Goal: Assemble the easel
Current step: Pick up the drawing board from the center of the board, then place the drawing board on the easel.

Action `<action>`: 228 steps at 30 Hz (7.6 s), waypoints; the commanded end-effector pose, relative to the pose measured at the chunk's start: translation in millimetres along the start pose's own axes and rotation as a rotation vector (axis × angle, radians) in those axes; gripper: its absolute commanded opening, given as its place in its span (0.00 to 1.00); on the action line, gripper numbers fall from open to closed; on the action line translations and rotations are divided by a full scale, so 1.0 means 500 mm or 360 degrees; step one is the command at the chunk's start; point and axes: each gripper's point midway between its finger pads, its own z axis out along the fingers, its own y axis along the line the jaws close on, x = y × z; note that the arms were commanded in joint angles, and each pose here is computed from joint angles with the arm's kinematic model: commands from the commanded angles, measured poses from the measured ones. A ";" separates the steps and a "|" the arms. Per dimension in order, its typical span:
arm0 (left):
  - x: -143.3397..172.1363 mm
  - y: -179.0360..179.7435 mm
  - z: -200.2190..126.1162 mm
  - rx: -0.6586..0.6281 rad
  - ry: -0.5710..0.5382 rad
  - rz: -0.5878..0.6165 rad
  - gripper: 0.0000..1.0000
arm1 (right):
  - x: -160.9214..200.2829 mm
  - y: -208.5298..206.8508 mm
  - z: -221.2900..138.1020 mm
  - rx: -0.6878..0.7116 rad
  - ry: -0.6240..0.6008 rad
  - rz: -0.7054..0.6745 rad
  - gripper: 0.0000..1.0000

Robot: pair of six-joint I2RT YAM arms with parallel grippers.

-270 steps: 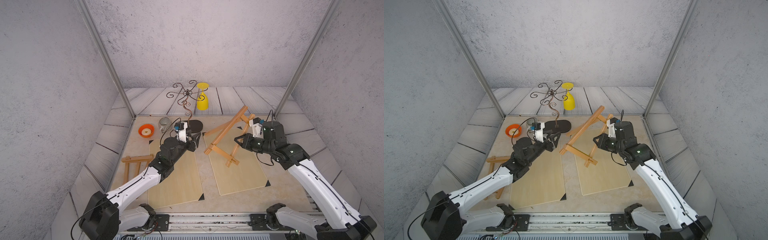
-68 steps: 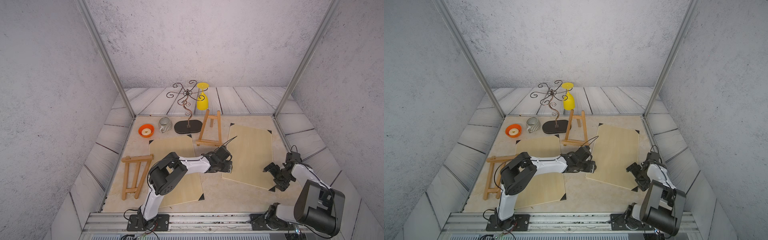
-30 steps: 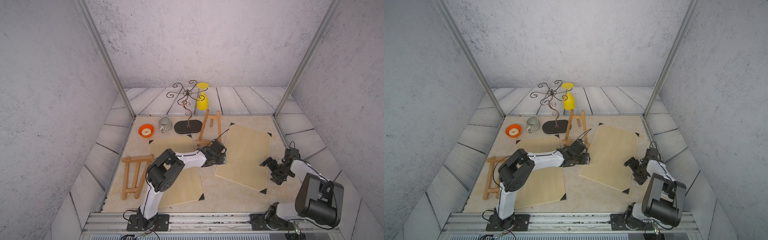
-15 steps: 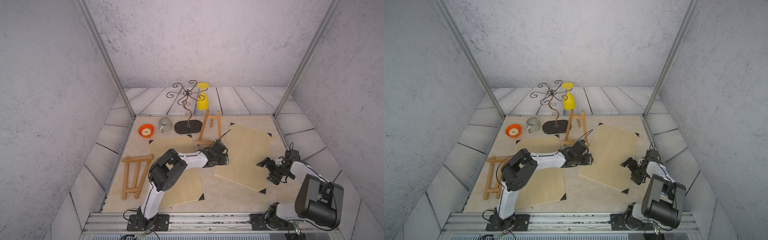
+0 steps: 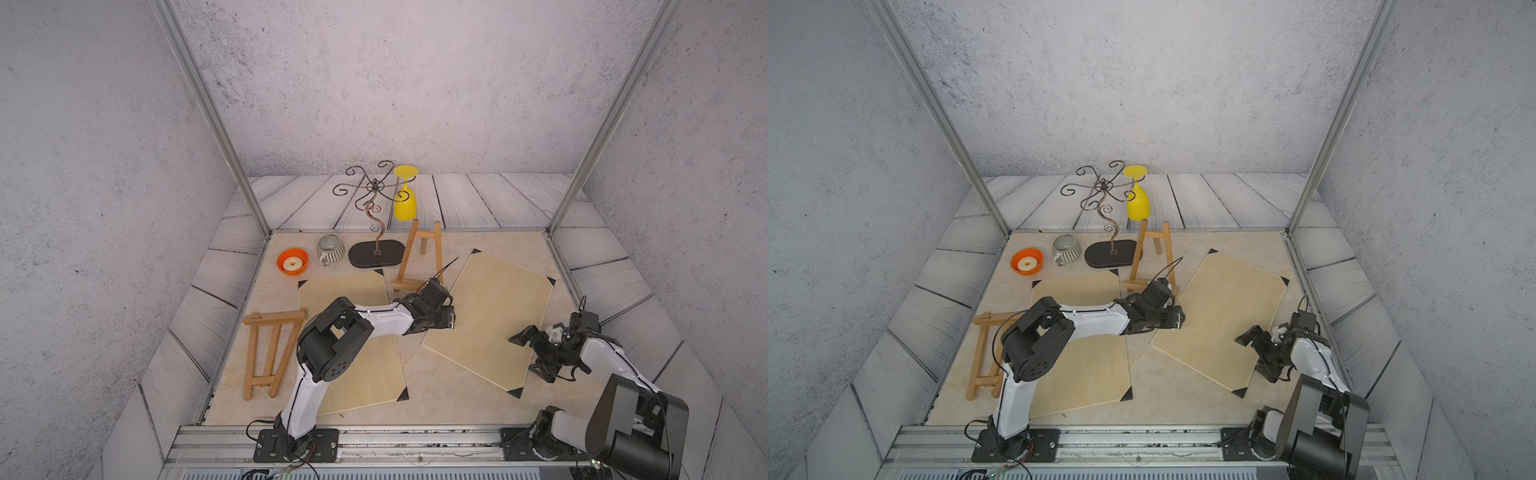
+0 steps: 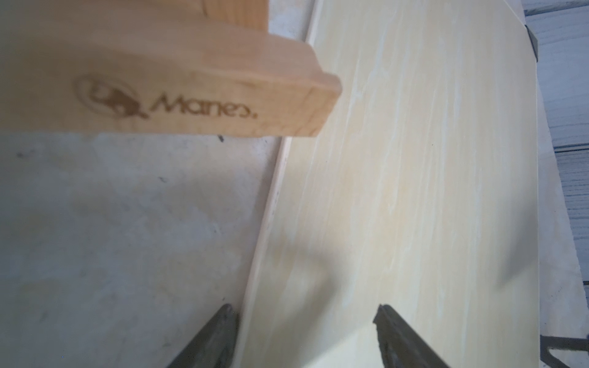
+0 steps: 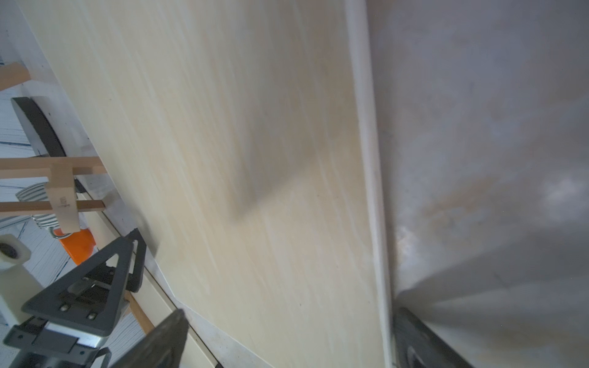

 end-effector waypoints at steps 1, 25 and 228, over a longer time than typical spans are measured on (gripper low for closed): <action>0.121 -0.028 0.020 0.0130 0.0309 0.0016 0.71 | 0.044 0.111 -0.026 -0.0449 0.0137 -0.0102 0.99; 0.138 -0.023 0.015 0.0142 0.0364 0.0019 0.71 | 0.059 0.184 -0.059 -0.0604 0.0014 -0.0322 0.99; -0.288 0.145 -0.884 -0.0685 -0.1213 0.0340 0.95 | 0.188 0.748 -0.332 -0.0528 -0.0129 -0.3547 0.00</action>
